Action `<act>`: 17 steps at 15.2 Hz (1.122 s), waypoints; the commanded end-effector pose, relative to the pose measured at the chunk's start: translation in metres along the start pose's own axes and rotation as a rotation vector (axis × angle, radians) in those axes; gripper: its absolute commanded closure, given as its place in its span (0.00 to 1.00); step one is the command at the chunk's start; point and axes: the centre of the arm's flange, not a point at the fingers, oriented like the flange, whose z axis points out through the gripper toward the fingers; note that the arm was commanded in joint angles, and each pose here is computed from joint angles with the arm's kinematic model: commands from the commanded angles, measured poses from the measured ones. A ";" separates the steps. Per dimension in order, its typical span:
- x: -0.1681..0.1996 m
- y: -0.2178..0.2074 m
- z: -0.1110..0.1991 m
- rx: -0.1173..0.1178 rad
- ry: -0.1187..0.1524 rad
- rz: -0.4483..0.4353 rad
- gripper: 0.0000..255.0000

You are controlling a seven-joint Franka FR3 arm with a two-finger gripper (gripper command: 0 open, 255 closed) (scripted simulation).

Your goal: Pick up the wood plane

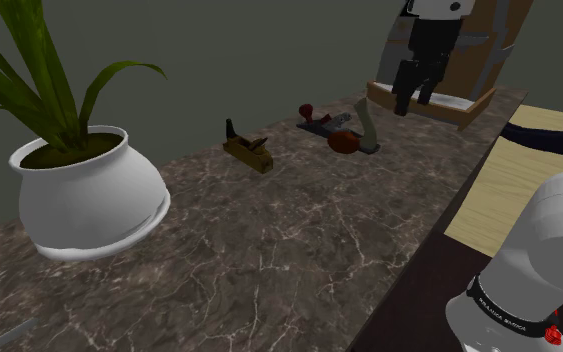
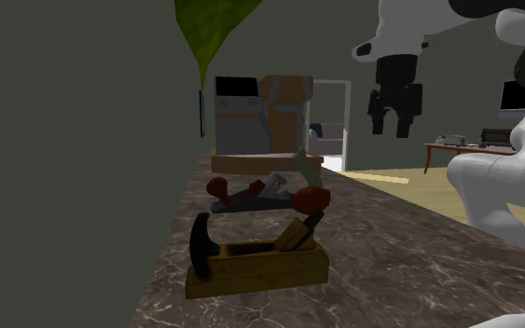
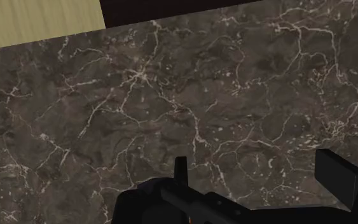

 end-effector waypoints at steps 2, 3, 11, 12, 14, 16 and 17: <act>0.014 0.005 0.003 0.003 -0.009 -0.001 0.00; 0.027 0.009 0.005 0.006 -0.017 -0.002 0.00; 0.135 0.046 0.032 0.031 -0.086 -0.010 0.00; 0.148 0.050 0.036 0.034 -0.095 -0.011 0.00; 0.175 0.059 0.044 0.041 -0.112 -0.013 0.00; 0.201 0.068 0.052 0.047 -0.130 -0.015 0.00; 0.214 0.072 0.057 0.050 -0.138 -0.016 0.00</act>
